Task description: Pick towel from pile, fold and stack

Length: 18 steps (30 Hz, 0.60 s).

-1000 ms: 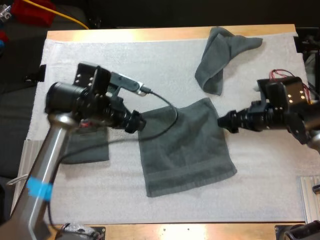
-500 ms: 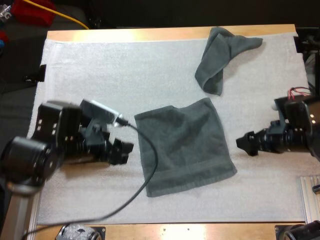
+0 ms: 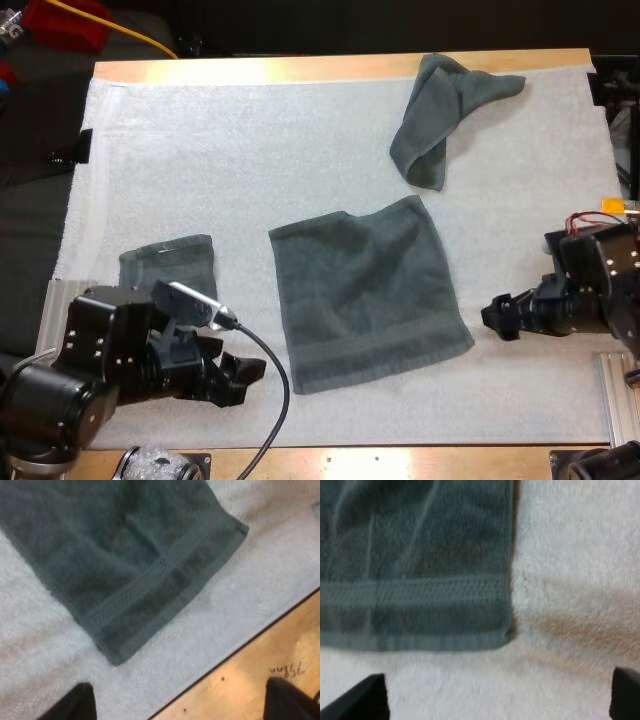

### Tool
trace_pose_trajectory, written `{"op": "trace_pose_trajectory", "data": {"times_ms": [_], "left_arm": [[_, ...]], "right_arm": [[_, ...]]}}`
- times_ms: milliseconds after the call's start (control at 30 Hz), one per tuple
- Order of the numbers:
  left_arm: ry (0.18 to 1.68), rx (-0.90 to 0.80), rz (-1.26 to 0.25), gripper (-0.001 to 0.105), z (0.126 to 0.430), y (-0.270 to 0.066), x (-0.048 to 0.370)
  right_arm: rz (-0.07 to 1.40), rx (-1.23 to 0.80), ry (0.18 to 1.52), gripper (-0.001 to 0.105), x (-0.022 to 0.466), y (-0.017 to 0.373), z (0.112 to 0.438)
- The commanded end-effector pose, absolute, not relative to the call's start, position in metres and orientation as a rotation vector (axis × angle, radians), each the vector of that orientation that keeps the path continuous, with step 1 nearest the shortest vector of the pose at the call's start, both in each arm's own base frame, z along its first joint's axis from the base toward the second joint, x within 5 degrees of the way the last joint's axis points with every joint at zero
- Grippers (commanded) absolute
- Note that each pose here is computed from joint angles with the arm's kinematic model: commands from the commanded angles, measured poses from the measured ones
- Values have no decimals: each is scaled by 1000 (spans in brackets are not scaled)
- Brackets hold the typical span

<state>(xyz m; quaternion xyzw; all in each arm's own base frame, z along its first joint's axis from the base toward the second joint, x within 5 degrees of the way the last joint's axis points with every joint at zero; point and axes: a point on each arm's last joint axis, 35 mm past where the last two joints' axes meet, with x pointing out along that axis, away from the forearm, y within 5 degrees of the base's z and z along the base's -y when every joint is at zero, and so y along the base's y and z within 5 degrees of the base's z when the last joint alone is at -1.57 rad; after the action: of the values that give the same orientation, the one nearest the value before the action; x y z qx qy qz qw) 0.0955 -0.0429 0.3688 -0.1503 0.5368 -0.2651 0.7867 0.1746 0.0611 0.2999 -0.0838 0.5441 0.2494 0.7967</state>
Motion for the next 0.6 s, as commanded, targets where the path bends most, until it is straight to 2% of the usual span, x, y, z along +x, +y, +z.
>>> {"op": "trace_pose_trajectory", "data": {"times_ms": [0,133,233,567], "left_arm": [[1167,-340,-584,66,368,-43,94],[1182,-347,-590,66,364,-44,94],[1175,-346,-592,66,364,-44,95],[1174,-346,-592,66,364,-44,95]], "right_arm": [[496,-153,1156,83,178,56,297],[443,14,1190,83,187,40,277],[461,137,1207,83,194,36,262],[508,324,1389,83,201,40,200]]}}
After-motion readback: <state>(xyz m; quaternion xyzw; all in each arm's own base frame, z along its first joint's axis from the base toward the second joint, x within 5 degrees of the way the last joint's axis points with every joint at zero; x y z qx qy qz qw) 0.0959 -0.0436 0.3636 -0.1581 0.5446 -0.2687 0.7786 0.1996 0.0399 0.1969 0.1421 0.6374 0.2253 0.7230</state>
